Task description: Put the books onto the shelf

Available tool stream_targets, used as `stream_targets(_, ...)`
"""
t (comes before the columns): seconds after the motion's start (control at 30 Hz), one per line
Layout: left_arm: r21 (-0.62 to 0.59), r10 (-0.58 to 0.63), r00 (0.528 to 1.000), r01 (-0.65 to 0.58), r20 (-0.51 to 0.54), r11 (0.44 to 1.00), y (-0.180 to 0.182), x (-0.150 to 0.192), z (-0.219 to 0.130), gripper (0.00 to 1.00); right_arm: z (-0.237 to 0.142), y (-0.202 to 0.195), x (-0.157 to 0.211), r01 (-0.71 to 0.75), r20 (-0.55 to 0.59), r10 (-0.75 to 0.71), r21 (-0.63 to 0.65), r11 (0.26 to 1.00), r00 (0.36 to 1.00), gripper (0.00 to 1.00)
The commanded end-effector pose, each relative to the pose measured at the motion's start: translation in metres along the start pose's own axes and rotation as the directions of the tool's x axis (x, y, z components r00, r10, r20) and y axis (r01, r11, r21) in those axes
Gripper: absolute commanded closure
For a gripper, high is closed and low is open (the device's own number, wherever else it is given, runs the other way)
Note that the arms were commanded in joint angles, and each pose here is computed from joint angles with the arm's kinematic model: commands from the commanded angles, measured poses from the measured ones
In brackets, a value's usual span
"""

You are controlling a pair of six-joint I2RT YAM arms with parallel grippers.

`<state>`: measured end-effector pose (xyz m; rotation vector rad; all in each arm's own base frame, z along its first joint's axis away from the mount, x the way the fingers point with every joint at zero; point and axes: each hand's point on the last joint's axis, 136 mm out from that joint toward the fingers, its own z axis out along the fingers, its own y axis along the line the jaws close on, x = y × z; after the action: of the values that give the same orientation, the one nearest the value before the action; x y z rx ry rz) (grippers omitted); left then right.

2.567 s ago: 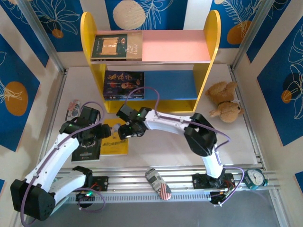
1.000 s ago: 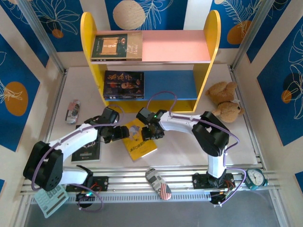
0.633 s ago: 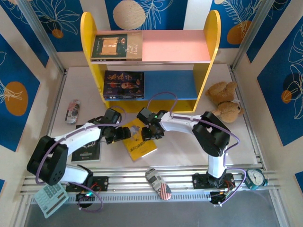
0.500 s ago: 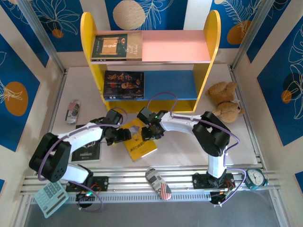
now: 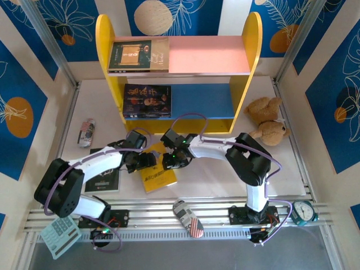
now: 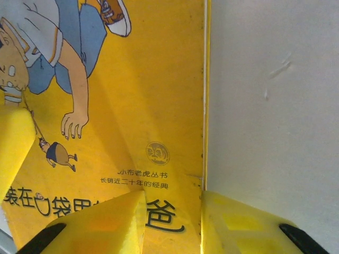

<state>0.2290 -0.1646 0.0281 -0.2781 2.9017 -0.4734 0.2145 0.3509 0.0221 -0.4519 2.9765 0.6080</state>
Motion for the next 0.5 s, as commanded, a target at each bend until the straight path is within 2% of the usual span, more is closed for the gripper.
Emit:
stream_targets(0.0, 0.314, 0.047, 0.999, -0.052, 0.022, 0.948, -0.07, -0.001, -0.023, 0.24, 0.028, 0.035, 0.028, 0.042, -0.116, -0.058, -0.14, 0.989, 0.992, 0.69)
stream_targets(0.2, 0.4, 0.006, 0.996, -0.04, 0.084, 0.916, -0.084, -0.006, -0.059, 0.24, 0.031, 0.036, 0.028, 0.032, -0.125, -0.052, -0.156, 0.987, 0.991, 0.7)
stream_targets(0.47, 0.366, 0.0, 0.999, -0.018, 0.049, 0.931, -0.072, 0.004, -0.051, 0.27, 0.028, 0.04, 0.023, 0.026, -0.118, -0.048, -0.181, 0.983, 0.992, 0.7)
